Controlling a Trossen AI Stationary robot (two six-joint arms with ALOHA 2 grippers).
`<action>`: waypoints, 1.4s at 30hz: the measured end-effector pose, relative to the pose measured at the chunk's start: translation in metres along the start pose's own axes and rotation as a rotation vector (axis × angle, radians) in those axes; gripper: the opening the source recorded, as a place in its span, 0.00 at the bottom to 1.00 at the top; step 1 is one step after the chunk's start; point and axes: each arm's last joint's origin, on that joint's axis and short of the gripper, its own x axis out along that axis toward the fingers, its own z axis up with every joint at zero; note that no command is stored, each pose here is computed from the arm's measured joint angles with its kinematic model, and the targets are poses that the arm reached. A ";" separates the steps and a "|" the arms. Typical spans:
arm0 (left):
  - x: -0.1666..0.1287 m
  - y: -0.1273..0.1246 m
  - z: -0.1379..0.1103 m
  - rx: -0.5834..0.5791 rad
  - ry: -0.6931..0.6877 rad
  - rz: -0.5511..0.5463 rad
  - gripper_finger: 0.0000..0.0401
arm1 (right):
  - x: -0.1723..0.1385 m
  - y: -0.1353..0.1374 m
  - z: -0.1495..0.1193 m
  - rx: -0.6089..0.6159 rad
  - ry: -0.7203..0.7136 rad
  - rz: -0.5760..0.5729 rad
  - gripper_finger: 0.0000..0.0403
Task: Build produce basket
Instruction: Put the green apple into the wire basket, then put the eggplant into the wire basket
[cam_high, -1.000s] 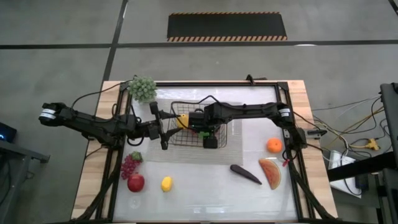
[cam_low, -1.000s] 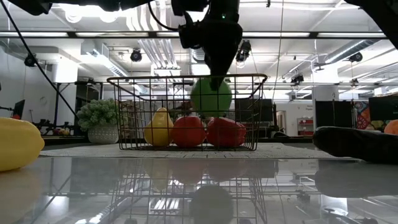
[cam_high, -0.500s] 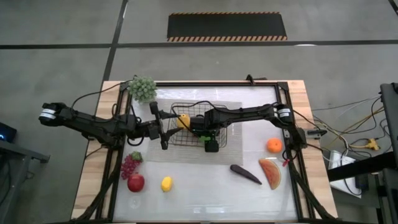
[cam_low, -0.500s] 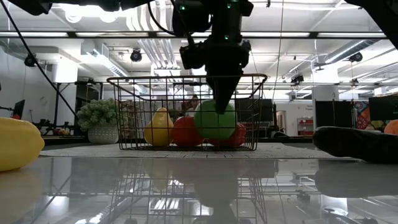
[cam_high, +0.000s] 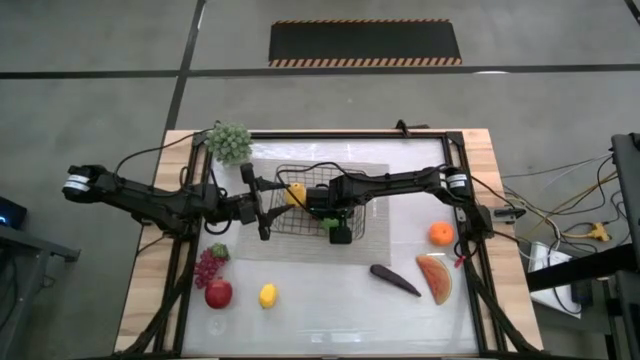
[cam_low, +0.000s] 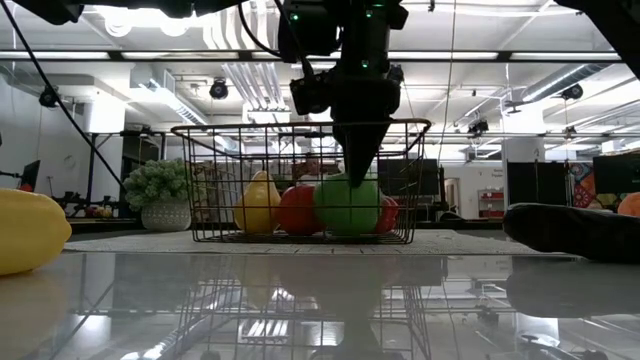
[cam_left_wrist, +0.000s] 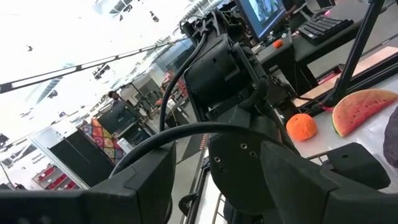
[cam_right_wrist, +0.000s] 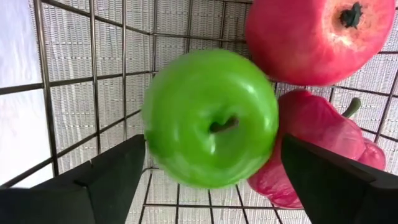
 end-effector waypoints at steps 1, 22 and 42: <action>0.000 0.000 0.000 0.000 0.000 0.000 0.54 | 0.000 0.000 0.000 0.000 -0.001 0.000 0.89; 0.000 0.000 0.000 0.000 0.000 0.001 0.54 | -0.052 -0.002 0.007 -0.007 -0.031 -0.003 0.85; 0.000 0.000 0.000 -0.023 -0.003 -0.007 0.54 | -0.123 0.039 -0.035 0.004 -0.283 -0.144 0.07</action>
